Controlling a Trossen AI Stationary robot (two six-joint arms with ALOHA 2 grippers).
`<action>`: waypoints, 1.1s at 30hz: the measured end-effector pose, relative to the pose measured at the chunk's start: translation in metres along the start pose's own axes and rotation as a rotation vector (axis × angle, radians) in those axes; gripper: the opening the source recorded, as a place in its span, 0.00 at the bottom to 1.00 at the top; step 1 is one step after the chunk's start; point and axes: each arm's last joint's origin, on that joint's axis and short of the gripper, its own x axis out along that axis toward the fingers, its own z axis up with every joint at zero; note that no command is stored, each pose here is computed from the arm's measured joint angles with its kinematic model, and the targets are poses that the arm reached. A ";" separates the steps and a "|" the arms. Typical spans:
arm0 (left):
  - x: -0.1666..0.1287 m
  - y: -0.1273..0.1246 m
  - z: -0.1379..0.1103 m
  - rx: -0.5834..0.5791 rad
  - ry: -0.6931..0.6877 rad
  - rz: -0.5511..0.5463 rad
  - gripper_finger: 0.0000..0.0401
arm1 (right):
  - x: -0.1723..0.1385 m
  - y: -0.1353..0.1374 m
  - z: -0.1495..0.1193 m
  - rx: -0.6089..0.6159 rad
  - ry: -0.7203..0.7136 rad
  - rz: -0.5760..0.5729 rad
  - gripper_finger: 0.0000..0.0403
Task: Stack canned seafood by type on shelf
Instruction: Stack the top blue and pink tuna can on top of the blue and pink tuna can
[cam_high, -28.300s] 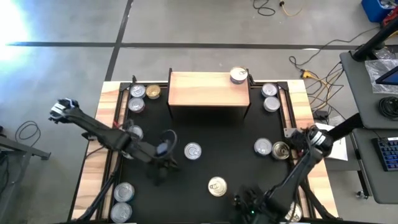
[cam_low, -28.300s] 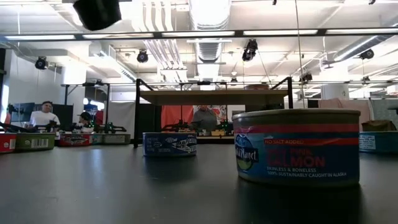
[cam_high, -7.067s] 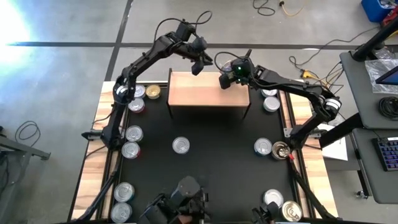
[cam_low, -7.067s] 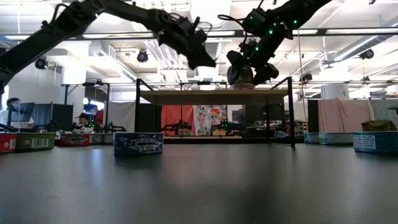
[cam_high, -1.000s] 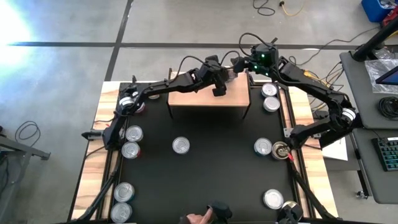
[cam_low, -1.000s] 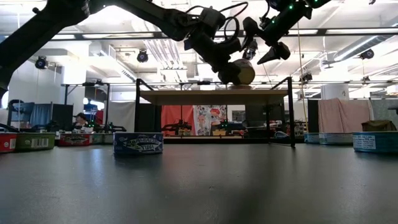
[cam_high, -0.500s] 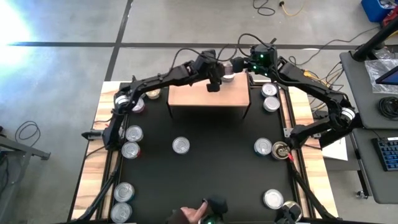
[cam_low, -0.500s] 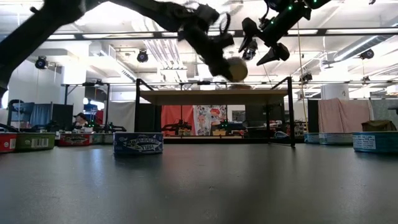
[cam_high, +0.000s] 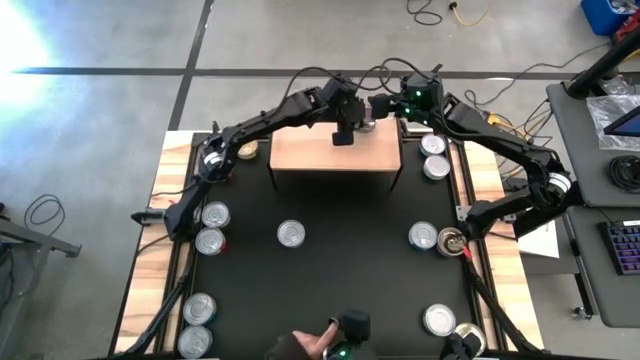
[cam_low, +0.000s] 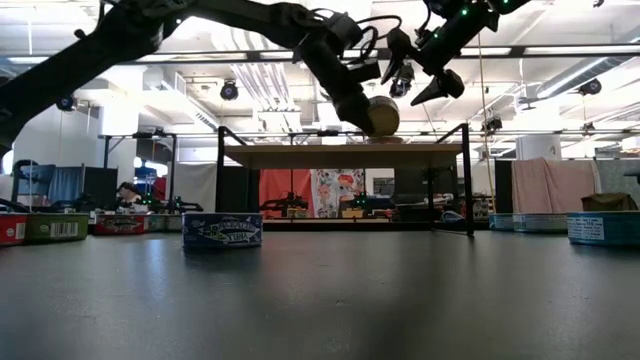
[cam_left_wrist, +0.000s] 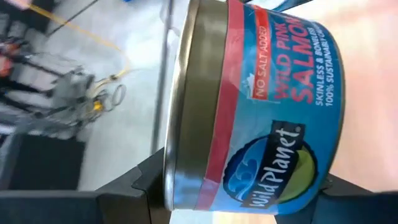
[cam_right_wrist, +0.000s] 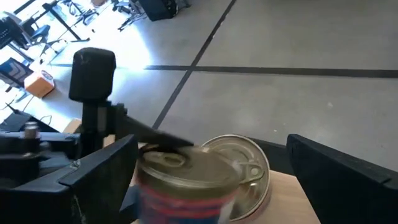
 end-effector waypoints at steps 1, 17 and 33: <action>-0.001 -0.001 -0.001 -0.003 0.001 -0.026 0.47 | 0.000 0.000 0.000 0.000 0.000 0.000 0.99; -0.006 -0.013 0.004 -0.105 -0.022 -0.133 0.47 | -0.001 0.002 0.003 -0.005 -0.021 0.012 0.99; -0.011 -0.005 0.002 -0.024 0.031 -0.028 0.47 | 0.030 0.008 -0.003 0.025 0.102 0.215 0.99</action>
